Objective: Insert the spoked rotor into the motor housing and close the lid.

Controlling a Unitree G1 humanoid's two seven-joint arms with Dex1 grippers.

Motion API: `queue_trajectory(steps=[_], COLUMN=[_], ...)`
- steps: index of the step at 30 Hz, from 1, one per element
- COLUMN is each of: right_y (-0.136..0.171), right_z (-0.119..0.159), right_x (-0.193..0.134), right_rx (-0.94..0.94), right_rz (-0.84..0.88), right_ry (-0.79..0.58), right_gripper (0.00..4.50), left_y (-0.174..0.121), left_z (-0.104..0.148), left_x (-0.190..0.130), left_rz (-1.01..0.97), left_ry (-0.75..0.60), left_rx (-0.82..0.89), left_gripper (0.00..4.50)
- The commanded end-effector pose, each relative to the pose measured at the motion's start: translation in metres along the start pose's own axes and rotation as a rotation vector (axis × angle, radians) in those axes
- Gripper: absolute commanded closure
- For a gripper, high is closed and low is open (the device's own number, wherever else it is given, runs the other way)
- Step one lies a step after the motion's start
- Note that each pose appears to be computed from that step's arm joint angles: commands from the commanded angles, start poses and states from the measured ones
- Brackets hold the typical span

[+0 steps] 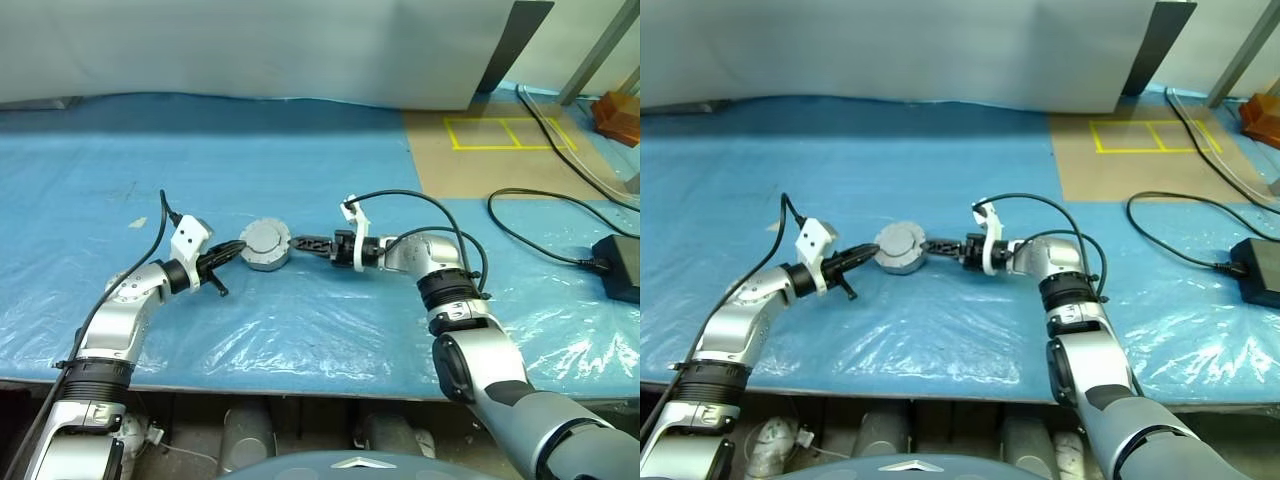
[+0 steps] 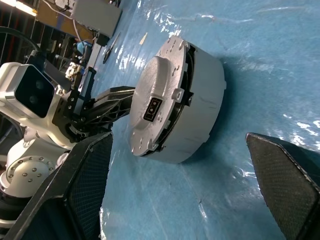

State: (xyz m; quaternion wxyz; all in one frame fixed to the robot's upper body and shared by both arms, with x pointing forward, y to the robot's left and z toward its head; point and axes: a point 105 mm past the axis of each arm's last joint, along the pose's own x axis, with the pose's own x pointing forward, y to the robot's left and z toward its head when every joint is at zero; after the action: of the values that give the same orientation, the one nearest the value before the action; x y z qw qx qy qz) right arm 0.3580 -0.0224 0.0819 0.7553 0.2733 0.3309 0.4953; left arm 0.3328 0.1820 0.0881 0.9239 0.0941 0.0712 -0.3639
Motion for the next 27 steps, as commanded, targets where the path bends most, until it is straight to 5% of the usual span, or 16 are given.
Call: queue_trajectory(steps=[1, 17, 20, 27], right_y=[-0.001, 0.014, 0.011, 0.014], right_z=[-0.007, -0.002, 0.001, 0.000], right_x=[0.007, 0.030, 0.027, 0.027], right_rx=[0.029, 0.095, 0.086, 0.074], right_rz=[-0.005, 0.081, 0.067, 0.089], right_ry=[0.019, -0.059, -0.067, -0.081], right_gripper=[0.05, 0.05, 0.69, 3.09], left_y=[-0.007, -0.005, -0.005, -0.006], left_z=[-0.015, -0.017, -0.017, -0.017], left_x=[0.001, -0.003, -0.002, -0.001], left_rz=[-0.014, -0.019, -0.025, -0.031], left_ry=[0.052, 0.066, 0.070, 0.074], left_rx=[-0.015, -0.008, -0.006, -0.005], left_gripper=[4.50, 4.50, 4.50, 4.50])
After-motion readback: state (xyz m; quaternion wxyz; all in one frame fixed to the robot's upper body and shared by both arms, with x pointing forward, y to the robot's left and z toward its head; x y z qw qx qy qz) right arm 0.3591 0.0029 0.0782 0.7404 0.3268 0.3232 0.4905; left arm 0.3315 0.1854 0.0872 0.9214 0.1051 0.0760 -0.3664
